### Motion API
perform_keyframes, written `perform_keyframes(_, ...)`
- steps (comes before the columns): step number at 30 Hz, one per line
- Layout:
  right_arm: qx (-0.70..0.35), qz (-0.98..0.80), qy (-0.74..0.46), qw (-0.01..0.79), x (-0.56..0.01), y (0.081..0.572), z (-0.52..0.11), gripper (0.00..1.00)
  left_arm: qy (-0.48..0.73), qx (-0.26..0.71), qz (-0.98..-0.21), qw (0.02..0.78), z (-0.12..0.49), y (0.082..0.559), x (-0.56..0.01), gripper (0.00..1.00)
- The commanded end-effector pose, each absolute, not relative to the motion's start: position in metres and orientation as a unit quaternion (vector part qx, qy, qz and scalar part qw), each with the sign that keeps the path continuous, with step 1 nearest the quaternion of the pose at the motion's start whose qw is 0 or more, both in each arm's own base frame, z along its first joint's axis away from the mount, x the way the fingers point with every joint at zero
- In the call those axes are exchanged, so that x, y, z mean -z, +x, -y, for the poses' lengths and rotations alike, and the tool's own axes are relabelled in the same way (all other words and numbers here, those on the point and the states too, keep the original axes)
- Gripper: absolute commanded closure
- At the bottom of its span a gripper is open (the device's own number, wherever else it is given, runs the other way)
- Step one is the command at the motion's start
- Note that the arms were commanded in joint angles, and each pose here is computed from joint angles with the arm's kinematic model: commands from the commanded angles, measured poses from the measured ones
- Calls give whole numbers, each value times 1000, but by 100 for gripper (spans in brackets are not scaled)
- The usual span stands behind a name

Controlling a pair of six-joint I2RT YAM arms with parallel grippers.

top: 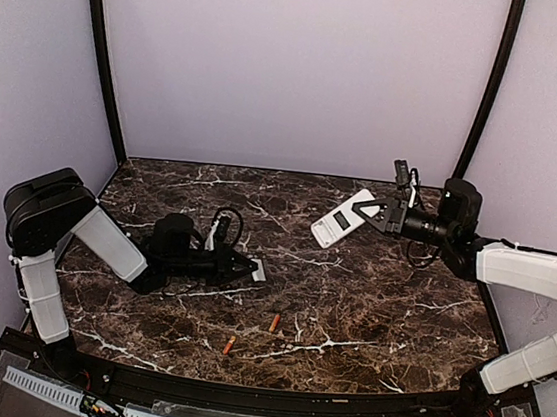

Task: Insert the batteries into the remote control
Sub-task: Place the battery cover at the center of the board, then pass from the right arm to the left

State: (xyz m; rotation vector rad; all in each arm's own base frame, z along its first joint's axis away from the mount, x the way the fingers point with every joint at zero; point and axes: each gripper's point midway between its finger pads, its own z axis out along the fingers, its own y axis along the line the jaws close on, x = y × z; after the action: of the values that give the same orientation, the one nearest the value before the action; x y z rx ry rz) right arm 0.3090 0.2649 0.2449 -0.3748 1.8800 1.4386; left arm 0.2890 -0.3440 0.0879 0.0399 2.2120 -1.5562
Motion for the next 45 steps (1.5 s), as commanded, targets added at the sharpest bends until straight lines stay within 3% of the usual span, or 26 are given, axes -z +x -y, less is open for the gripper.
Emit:
perform_keyframes(1,-566,-721,-166,364,-252,299,-264,100,17,564,-800,204,342,287,-79,96)
perform_keyframes(5,-565,-722,-167,362,-251,298,-264,100,12,558,-807,194,340,284,-68,93)
perform_keyframes(11,-563,-724,-169,361,-249,297,-264,100,-4,533,-826,186,329,283,-51,75)
perform_keyframes(22,-566,-716,-195,358,-253,288,-265,100,-15,428,-881,204,297,284,-34,63)
perform_keyframes(28,-577,-707,-222,344,-253,275,-268,100,75,406,-869,273,293,285,-80,52)
perform_keyframes(34,-602,-692,-213,336,-249,265,-270,100,210,445,-796,351,321,262,-162,34)
perform_keyframes(45,-645,-648,-215,344,-269,256,-305,100,255,522,-692,428,378,239,-232,34)
